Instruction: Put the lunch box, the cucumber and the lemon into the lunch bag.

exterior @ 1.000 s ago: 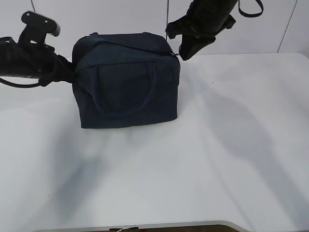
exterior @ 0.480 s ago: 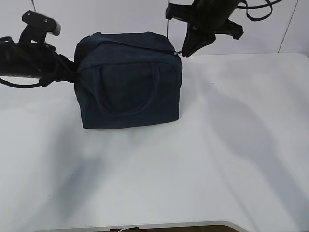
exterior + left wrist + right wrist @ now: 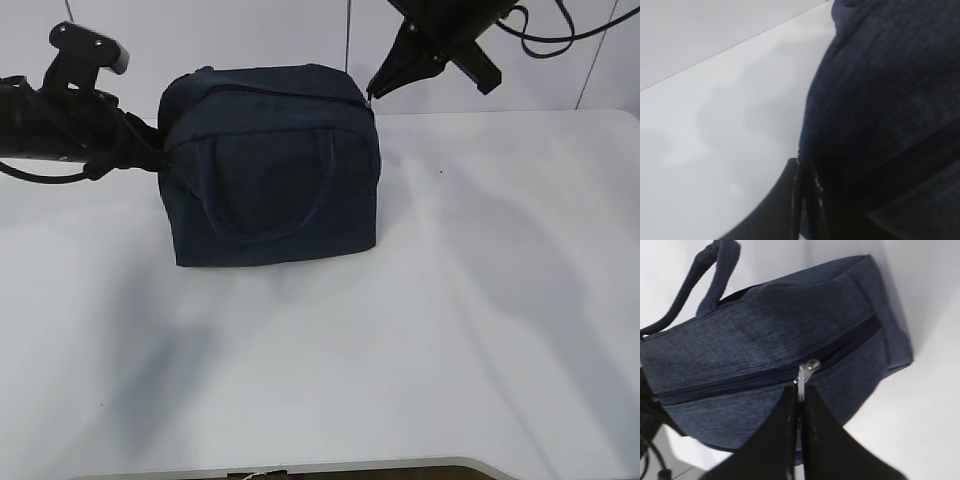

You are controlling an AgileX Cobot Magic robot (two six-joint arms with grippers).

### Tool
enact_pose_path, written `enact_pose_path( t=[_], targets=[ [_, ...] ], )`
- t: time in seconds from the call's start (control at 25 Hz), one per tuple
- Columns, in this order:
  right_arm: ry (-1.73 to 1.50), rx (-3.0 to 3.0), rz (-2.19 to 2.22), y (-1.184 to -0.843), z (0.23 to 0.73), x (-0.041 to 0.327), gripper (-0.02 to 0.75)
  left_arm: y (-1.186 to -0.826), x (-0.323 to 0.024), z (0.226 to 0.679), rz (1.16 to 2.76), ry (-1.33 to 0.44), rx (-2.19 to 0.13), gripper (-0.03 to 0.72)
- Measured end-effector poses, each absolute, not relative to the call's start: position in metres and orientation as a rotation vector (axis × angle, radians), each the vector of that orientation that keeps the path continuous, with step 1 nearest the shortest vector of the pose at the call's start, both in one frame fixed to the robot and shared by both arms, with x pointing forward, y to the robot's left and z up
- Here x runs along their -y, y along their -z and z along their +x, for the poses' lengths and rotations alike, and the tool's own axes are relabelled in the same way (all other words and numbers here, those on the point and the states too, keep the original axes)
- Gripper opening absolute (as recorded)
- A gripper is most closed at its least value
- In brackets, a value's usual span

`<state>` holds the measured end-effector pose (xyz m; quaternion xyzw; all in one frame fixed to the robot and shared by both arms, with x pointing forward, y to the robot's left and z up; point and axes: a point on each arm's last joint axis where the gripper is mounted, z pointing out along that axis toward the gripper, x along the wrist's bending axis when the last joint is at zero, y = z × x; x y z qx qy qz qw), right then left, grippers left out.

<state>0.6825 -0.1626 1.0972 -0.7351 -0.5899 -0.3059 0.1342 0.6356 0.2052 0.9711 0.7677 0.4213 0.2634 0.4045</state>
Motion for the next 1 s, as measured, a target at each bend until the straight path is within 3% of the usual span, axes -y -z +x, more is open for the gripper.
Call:
enact_pose_path(
  t=[0.24, 0.68, 1.0],
  targets=[
    [0.896, 1.53, -2.035, -1.083, 0.692, 0.157, 0.005, -0.971, -0.205, 0.636, 1.938, -0.665, -1.063, -0.023],
    [0.955, 1.469, -2.066, -1.077, 0.707, 0.198, 0.005, -0.971, -0.205, 0.636, 1.937, -0.663, -1.062, -0.023],
    [0.931, 1.514, -2.066, -1.063, 0.712, 0.201, 0.005, -0.971, -0.205, 0.635, 1.937, -0.662, -1.06, -0.023]
  ],
)
